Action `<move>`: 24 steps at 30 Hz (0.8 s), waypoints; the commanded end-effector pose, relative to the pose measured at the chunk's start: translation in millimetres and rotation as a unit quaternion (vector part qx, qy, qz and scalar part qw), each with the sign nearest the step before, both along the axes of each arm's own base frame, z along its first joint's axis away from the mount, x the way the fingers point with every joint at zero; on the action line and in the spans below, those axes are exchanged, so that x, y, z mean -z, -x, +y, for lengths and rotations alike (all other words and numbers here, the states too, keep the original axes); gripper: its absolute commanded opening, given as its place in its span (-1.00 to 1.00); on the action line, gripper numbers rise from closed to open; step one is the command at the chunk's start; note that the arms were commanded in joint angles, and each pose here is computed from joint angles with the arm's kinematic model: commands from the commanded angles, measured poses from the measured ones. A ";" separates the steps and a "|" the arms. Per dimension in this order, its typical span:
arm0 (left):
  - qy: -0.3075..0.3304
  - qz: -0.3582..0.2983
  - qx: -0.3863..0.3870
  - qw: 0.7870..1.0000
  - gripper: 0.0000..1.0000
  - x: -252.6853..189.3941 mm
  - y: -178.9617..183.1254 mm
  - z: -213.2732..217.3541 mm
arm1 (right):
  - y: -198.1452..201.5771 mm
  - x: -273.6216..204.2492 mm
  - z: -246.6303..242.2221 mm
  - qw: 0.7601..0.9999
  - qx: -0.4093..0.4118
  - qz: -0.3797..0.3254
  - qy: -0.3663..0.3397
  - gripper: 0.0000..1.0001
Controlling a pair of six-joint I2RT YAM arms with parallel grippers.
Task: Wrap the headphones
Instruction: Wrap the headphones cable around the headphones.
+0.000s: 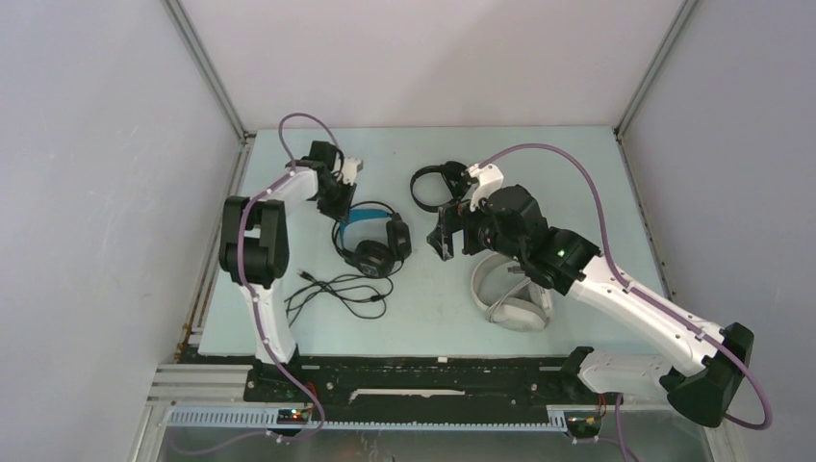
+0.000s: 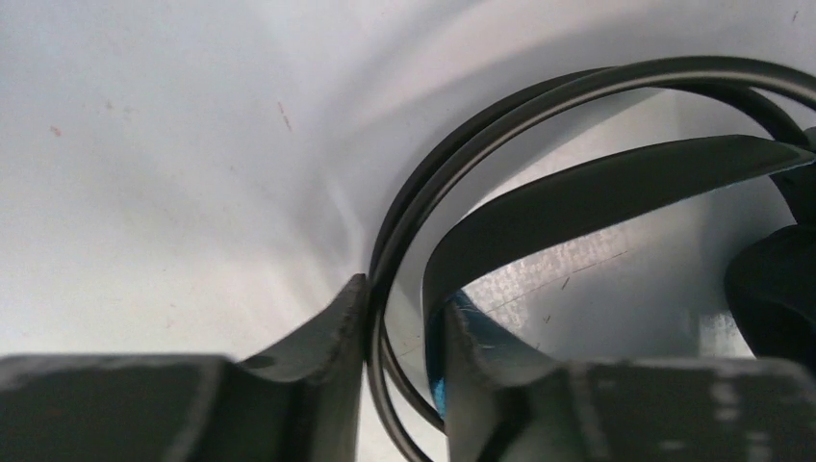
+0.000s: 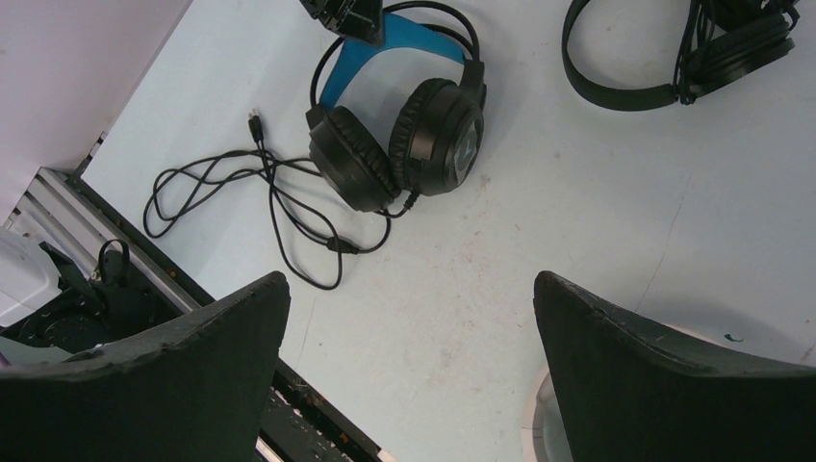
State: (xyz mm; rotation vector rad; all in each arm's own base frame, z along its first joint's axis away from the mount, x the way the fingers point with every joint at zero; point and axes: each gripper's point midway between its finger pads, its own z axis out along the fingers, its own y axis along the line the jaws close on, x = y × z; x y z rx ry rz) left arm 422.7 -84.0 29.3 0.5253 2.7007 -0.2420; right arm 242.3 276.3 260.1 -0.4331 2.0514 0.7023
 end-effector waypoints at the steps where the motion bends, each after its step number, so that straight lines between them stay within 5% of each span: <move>1: 0.007 0.001 0.013 1.000 -0.63 -9.8 18.3 -22.4 | -1.1 -10.5 -7.3 1.000 0.017 -0.017 -0.003 0.99; 6: 0.017 -0.041 0.013 0.999 -1.00 -40.0 21.2 -34.7 | -0.6 -9.9 -9.0 1.000 0.020 -0.015 -0.002 0.99; 24: 0.015 -0.222 -0.070 0.972 -1.00 -211.7 60.2 -5.7 | -8.1 -16.5 9.7 0.999 0.009 -0.041 -0.015 0.99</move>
